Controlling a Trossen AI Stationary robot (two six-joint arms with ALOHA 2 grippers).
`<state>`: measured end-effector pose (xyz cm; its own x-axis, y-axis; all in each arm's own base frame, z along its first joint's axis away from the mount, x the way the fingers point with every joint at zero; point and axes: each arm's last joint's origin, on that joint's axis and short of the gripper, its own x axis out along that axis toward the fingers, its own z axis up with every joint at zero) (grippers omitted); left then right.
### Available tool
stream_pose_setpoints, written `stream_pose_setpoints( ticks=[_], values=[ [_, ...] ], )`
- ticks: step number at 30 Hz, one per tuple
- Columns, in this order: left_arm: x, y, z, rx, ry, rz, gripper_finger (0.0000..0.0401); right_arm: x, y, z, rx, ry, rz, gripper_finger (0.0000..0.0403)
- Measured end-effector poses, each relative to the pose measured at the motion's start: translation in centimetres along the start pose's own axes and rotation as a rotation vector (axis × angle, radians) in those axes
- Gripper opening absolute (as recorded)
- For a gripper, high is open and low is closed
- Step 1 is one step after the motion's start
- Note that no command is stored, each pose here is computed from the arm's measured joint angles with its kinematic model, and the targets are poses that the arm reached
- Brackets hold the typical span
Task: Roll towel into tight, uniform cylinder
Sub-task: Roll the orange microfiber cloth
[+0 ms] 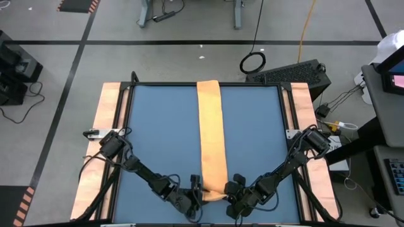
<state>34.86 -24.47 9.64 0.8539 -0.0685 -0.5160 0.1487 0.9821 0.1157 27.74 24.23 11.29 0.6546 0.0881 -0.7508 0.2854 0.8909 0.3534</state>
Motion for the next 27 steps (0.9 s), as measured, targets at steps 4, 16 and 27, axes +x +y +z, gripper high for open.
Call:
stream_pose_setpoints(
  ticks=[4,16,27],
  values=[
    [0.1,0.3,-0.3,-0.048,0.033,-0.004,0.0193,0.0,0.0,0.0,0.010,0.000,0.000,0.0009],
    [0.4,1.1,0.1,-0.360,0.110,-0.148,0.0018,-2.1,1.2,-0.4,-0.082,-0.036,0.042,0.0120],
    [1.1,2.4,0.6,-0.586,0.160,-0.296,0.0023,-3.9,4.7,-5.1,-0.544,-0.380,-0.009,0.0225]
  ],
)
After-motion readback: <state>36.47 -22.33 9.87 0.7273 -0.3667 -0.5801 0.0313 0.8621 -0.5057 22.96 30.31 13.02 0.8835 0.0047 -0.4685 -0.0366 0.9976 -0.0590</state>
